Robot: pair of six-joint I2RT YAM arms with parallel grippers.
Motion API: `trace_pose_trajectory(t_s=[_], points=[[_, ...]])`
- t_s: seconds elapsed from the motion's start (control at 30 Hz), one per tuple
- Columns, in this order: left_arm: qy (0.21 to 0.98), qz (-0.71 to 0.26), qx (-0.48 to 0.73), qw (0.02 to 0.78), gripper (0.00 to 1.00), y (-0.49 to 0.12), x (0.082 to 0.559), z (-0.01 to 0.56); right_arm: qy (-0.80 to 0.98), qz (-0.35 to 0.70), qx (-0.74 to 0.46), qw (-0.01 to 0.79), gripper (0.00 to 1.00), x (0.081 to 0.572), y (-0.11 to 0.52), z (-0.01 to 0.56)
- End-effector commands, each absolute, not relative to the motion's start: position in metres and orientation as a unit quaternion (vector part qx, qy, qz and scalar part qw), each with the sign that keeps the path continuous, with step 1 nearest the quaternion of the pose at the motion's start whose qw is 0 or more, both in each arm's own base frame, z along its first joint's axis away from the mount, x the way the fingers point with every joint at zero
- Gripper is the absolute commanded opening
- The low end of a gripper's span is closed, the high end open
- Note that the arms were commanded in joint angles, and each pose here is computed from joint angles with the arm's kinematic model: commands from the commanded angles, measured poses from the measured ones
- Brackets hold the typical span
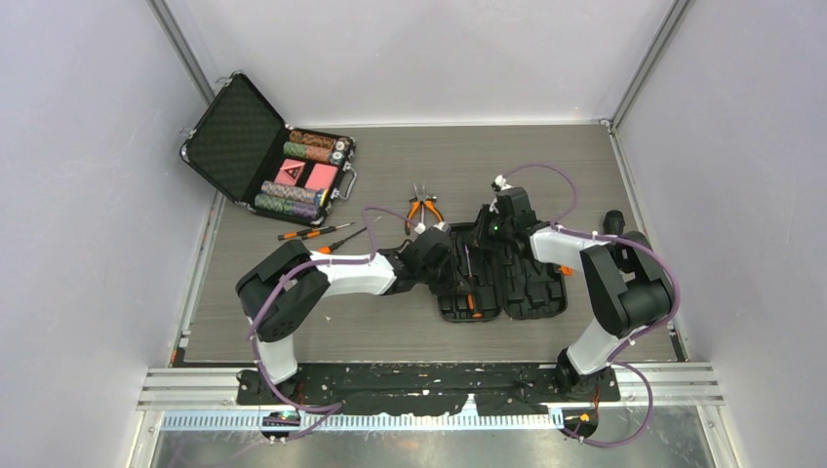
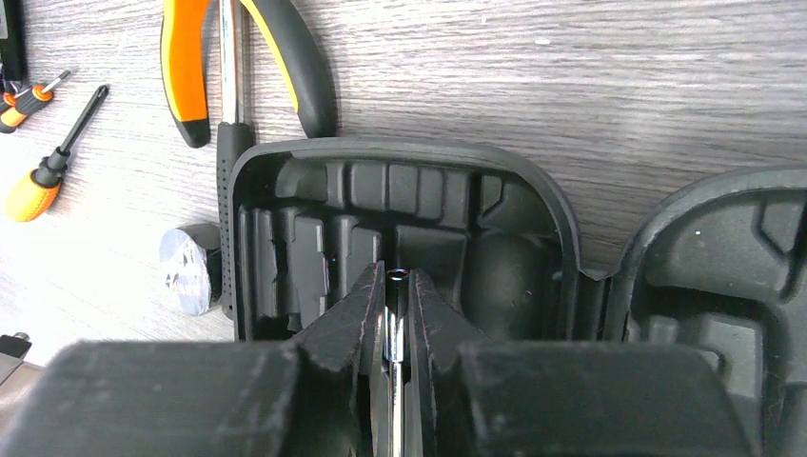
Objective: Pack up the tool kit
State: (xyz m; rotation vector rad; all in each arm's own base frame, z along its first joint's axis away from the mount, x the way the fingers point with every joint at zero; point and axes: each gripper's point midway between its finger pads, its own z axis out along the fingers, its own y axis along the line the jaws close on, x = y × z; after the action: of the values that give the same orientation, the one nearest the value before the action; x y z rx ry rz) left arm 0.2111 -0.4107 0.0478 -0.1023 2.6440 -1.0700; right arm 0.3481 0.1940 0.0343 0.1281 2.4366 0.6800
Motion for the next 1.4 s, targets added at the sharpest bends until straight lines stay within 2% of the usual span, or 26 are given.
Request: trace_pose_trajectory(t_s=[0.0,0.23,0.4,0.63,0.8,0.9,1.1,1.2,1.37], points=[[0.948,-0.292,-0.050,0.115,0.06,-0.381,0.198,-0.004,0.966,0.134,0.086,0.203,0.05,0.297,0.146,-0.040],[0.947,-0.293,-0.052,0.118,0.05,-0.380,0.200,-0.003,0.973,0.097,0.094,0.189,0.06,0.289,0.134,-0.047],[0.949,-0.287,-0.053,0.121,0.05,-0.376,0.201,-0.003,0.975,0.020,0.075,0.210,0.05,0.289,0.126,-0.047],[0.951,-0.276,-0.060,0.130,0.05,-0.361,0.207,-0.005,0.972,-0.033,0.085,0.216,0.05,0.273,0.125,-0.063],[0.950,-0.272,-0.046,0.144,0.05,-0.357,0.209,0.002,0.976,-0.036,0.103,0.188,0.05,0.259,0.125,-0.086],[0.948,-0.275,-0.033,0.160,0.06,-0.358,0.214,0.011,0.974,-0.022,0.107,0.200,0.05,0.259,0.127,-0.083],[0.932,-0.292,-0.006,0.214,0.21,-0.362,0.223,0.046,0.958,0.057,0.071,0.271,0.06,0.286,0.153,-0.033],[0.926,-0.292,-0.001,0.240,0.26,-0.361,0.229,0.060,0.951,0.078,0.045,0.296,0.11,0.294,0.161,-0.009],[0.916,-0.294,0.004,0.272,0.39,-0.358,0.237,0.080,0.937,0.124,0.021,0.325,0.24,0.299,0.175,0.026]])
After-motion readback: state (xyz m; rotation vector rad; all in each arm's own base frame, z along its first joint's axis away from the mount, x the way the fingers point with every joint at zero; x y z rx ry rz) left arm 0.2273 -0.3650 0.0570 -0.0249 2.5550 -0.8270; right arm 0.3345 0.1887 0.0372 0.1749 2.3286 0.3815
